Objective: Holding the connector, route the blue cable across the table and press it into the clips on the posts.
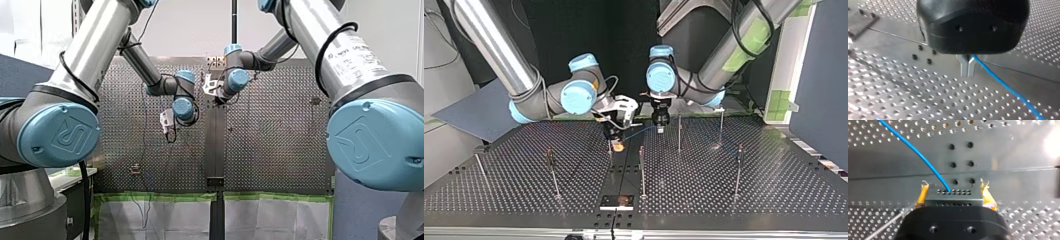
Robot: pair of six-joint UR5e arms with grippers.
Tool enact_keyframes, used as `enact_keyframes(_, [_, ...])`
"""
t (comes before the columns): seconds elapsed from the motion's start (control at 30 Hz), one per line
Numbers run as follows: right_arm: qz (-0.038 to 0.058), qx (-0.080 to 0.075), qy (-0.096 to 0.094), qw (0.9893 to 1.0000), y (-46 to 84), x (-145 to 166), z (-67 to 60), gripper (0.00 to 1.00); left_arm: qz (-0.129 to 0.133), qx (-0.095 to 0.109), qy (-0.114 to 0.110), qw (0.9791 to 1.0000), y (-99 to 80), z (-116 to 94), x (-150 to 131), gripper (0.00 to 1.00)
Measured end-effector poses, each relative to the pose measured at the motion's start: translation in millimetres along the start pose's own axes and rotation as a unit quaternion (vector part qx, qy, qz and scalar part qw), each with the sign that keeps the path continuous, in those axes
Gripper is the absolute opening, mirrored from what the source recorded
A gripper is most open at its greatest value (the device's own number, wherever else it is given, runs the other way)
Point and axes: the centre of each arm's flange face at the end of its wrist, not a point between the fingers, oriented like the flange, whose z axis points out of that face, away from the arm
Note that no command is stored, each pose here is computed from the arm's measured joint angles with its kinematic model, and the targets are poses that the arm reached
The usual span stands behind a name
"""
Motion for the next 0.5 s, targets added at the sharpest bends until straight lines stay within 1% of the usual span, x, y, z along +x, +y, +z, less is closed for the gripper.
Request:
enact_keyframes(0.13, [-0.0009, -0.001, 0.008, 1.0000, 0.8, 15.9, -12.6, 0.00, 0.001, 0.001, -0.002, 1.0000, -2.0, -6.6, -14.8, 0.00])
enact_keyframes(0.33, [-0.0011, 0.001, 0.026, 0.9997, -2.8, 42.8, -30.2, 0.00, 0.001, 0.004, -0.008, 1.0000, -5.7, -18.1, -38.6, 0.00])
enact_keyframes(0.5, [-0.0012, 0.009, 0.038, 0.9992, -7.7, 63.3, -43.9, 0.00, -0.006, 0.009, -0.025, 0.9996, -9.1, -27.0, -63.2, 0.00])
